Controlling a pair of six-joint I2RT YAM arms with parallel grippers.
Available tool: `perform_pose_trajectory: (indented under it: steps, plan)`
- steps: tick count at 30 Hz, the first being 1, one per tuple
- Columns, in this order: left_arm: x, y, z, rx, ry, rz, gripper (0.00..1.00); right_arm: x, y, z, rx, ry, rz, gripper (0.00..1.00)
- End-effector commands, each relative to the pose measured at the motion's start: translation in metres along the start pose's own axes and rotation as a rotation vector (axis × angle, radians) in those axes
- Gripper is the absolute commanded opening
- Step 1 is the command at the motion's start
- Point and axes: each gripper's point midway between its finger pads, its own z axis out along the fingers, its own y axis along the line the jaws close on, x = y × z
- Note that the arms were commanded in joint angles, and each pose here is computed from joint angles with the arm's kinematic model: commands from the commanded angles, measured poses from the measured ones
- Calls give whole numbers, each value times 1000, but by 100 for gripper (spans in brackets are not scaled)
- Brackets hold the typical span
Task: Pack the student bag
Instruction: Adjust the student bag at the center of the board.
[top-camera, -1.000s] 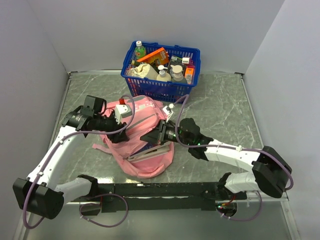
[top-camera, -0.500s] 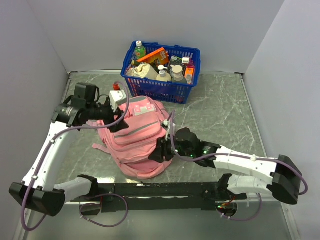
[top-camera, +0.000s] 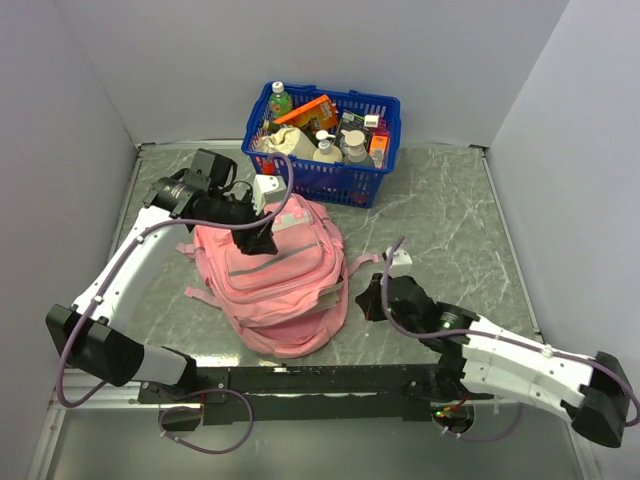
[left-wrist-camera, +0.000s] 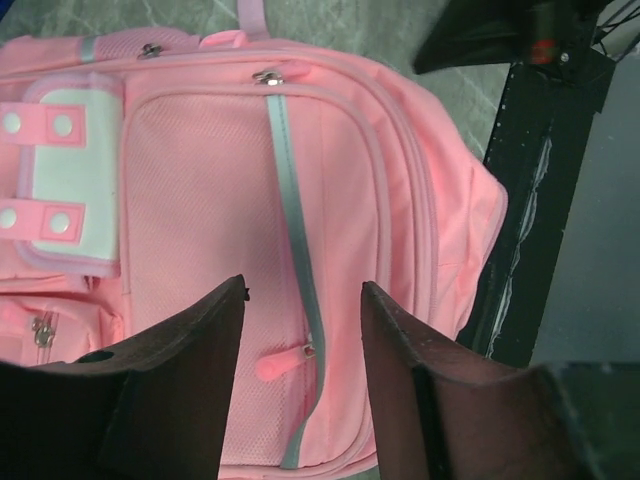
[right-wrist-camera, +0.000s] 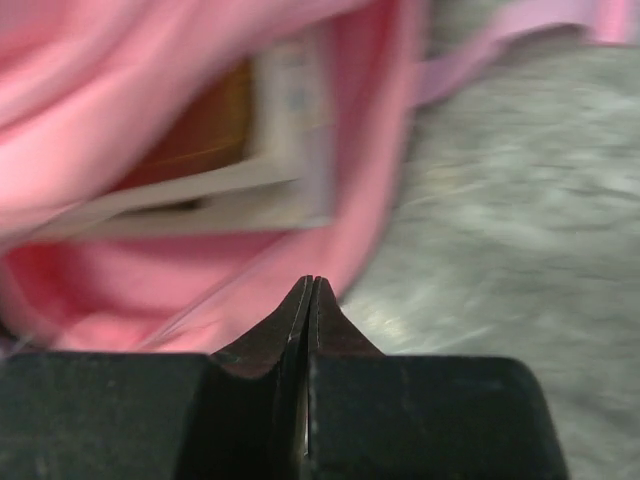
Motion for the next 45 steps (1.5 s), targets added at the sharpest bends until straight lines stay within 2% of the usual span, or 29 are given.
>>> perform_pose_trajectory:
  steps: [1, 3, 5, 6, 10, 19, 23, 26, 27, 29, 30, 31, 33, 34, 36, 38, 41, 45]
  plan:
    - [-16, -17, 0, 41, -46, 45, 52, -24, -23, 34, 131, -107, 63, 0]
    - [-14, -19, 5, 41, -40, 58, 48, -41, -11, 47, 80, -142, 85, 0]
    - [-7, -22, 10, 50, -26, 56, 47, -39, -13, 64, 95, -114, 74, 0]
    - [-4, -24, 12, 55, -19, 55, 46, -49, 4, 70, 29, -135, 83, 0]
    - [12, -25, 19, 56, 7, 40, 45, -44, 27, 96, -52, -91, 89, 0]
    - [47, -23, 38, 59, 52, 12, 44, -59, 103, 110, -351, -82, 169, 0]
    - [47, -31, 43, 104, 50, 11, 43, -70, 129, 116, -473, -103, 214, 0]
    - [37, -38, 38, 108, 34, 47, 42, -75, 132, 126, -443, -111, 183, 0]
    - [36, -44, 34, 117, 43, 46, 42, -62, 110, 137, -301, -68, 173, 0]
    - [14, -50, 19, 110, 10, 97, 42, -61, 107, 139, -245, -74, 111, 12]
    - [2, -56, 8, 105, -8, 119, 43, -59, 90, 141, -142, -91, 74, 16]
    - [-4, -59, 3, 102, -18, 137, 43, -56, 88, 140, -110, -90, 49, 21]
    - [-8, -65, -3, 92, -18, 158, 43, -53, 76, 142, 1, -82, 19, 35]
    - [-7, -69, -2, 98, -10, 168, 43, -57, 75, 142, 33, -90, 18, 48]
    - [4, -68, 3, 95, 21, 158, 42, -51, 62, 141, 112, -67, 16, 54]
    - [12, -64, 7, 79, 34, 155, 42, -56, 53, 141, 164, -96, 28, 57]
    - [24, -61, 13, 58, 30, 149, 42, -60, 60, 145, 119, -126, 44, 57]
    - [33, -67, 11, 59, 29, 131, 41, -55, 60, 159, 134, -101, 74, 57]
